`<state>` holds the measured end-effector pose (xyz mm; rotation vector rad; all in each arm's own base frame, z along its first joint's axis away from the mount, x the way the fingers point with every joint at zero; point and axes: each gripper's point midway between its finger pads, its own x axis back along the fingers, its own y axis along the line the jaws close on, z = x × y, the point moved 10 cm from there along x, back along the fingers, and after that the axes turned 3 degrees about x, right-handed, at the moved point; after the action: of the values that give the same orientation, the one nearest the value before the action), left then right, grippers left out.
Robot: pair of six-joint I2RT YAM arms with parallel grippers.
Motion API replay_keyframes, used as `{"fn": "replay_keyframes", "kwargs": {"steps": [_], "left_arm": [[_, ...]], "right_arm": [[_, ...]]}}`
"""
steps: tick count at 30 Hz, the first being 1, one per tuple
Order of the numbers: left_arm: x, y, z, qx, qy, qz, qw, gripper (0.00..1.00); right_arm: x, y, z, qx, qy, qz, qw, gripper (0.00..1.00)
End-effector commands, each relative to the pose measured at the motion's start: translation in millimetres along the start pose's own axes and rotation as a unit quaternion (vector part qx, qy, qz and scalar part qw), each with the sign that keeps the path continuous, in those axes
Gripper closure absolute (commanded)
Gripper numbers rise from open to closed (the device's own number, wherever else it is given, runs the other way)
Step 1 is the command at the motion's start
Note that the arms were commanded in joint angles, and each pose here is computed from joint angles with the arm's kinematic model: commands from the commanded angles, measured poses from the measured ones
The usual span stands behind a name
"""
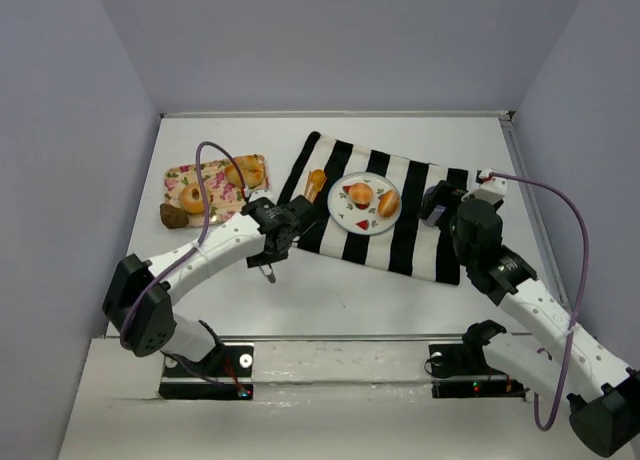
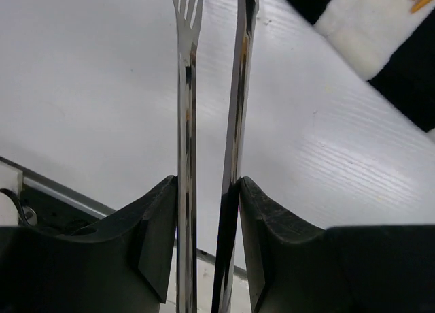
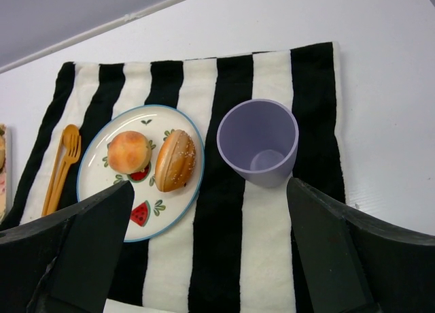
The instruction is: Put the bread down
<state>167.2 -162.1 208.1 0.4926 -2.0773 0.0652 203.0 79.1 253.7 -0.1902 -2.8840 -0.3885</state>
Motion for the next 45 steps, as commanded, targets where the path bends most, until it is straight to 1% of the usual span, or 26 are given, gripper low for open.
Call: {"fn": "replay_keyframes", "kwargs": {"steps": [1, 4, 6, 10, 16, 19, 22, 24, 27, 29, 33, 36, 37, 38, 39, 40, 41, 43, 44, 45], "left_arm": [[5.3, 19.2, 6.9, 0.097, 0.001, -0.004, 0.995, 0.52], [-2.4, 31.4, 25.8, 0.108, 0.031, 0.005, 0.994, 0.51], [-6.4, 31.5, 31.7, 0.096, 0.048, 0.015, 0.994, 0.5], [-14.8, 33.3, 44.9, 0.084, 0.081, 0.008, 0.993, 0.49], [-22.8, 40.8, 60.9, 0.06, 0.114, 0.009, 0.992, 0.37], [-26.2, 39.1, 64.1, 0.049, 0.12, 0.014, 0.991, 0.34], [-25.3, 36.4, 61.4, 0.047, 0.115, 0.022, 0.992, 0.22], [-22.6, 36.0, 57.8, 0.047, 0.106, 0.028, 0.993, 0.19], [-16.2, 35.6, 51.7, 0.048, 0.098, 0.037, 0.993, 0.04], [-8.4, 35.0, 43.4, 0.052, 0.084, 0.045, 0.994, 0.01], [7.6, 34.2, 24.8, 0.067, 0.046, 0.058, 0.995, 0.01], [30.0, 30.0, -5.4, 0.107, -0.025, 0.089, 0.99, 0.01], [44.4, 26.4, -24.9, 0.138, -0.073, 0.121, 0.98, 0.01], [52.2, 23.4, -34.9, 0.15, -0.097, 0.145, 0.973, 0.01], [64.2, 25.7, -47.4, 0.148, -0.133, 0.172, 0.965, 0.01], [71.3, 22.5, -55.9, 0.173, -0.153, 0.196, 0.953, 0.01], [81.4, 16.3, -69.2, 0.183, -0.189, 0.234, 0.936, 0.01], [90.4, 15.5, -80.1, 0.188, -0.228, 0.264, 0.918, 0.01], [96.2, 15.5, -86.4, 0.185, -0.256, 0.286, 0.905, 0.01], [98.1, 15.5, -88.8, 0.184, -0.267, 0.293, 0.9, 0.01]], "right_arm": [[-1.7, 7.0, -3.3, -0.013, -0.012, -0.019, 1.0, 0.0], [-1.6, 7.0, -2.6, -0.015, -0.012, -0.019, 1.0, 0.0], [-1.8, 7.3, -2.2, -0.014, -0.01, -0.021, 1.0, 0.0], [-1.9, 7.4, -1.8, -0.015, -0.01, -0.022, 1.0, 0.0], [-4.3, 7.9, 0.5, -0.014, -0.008, -0.019, 1.0, 0.0], [-4.5, 8.3, 0.1, -0.014, -0.008, -0.02, 1.0, 0.0], [-4.0, 7.8, -0.4, -0.013, -0.009, -0.019, 1.0, 0.0], [-3.8, 7.4, 0.1, -0.012, -0.008, -0.019, 1.0, 0.0], [-2.5, 6.8, -0.7, -0.015, -0.012, -0.019, 1.0, 0.0], [-1.2, 6.1, -1.9, -0.017, -0.015, -0.019, 1.0, 0.0], [-0.1, 5.6, -3.5, -0.018, -0.018, -0.019, 0.999, 0.0], [0.9, 5.7, -6.4, -0.015, -0.022, -0.02, 0.999, 0.0], [1.2, 5.9, -7.9, -0.014, -0.023, -0.02, 0.999, 0.0], [1.6, 6.2, -9.1, -0.013, -0.023, -0.021, 0.999, 0.0], [2.1, 6.2, -10.1, -0.011, -0.024, -0.022, 0.999, 0.0], [2.6, 6.2, -11.0, -0.011, -0.024, -0.022, 0.999, 0.0], [3.2, 5.9, -12.1, -0.007, -0.026, -0.023, 0.999, 0.0], [4.3, 4.4, -12.6, -0.005, -0.027, -0.019, 0.999, 0.0], [6.0, 3.2, -14.5, -0.006, -0.032, -0.017, 0.999, 0.0], [7.0, 2.4, -15.4, -0.004, -0.035, -0.017, 0.999, 0.0]]}}
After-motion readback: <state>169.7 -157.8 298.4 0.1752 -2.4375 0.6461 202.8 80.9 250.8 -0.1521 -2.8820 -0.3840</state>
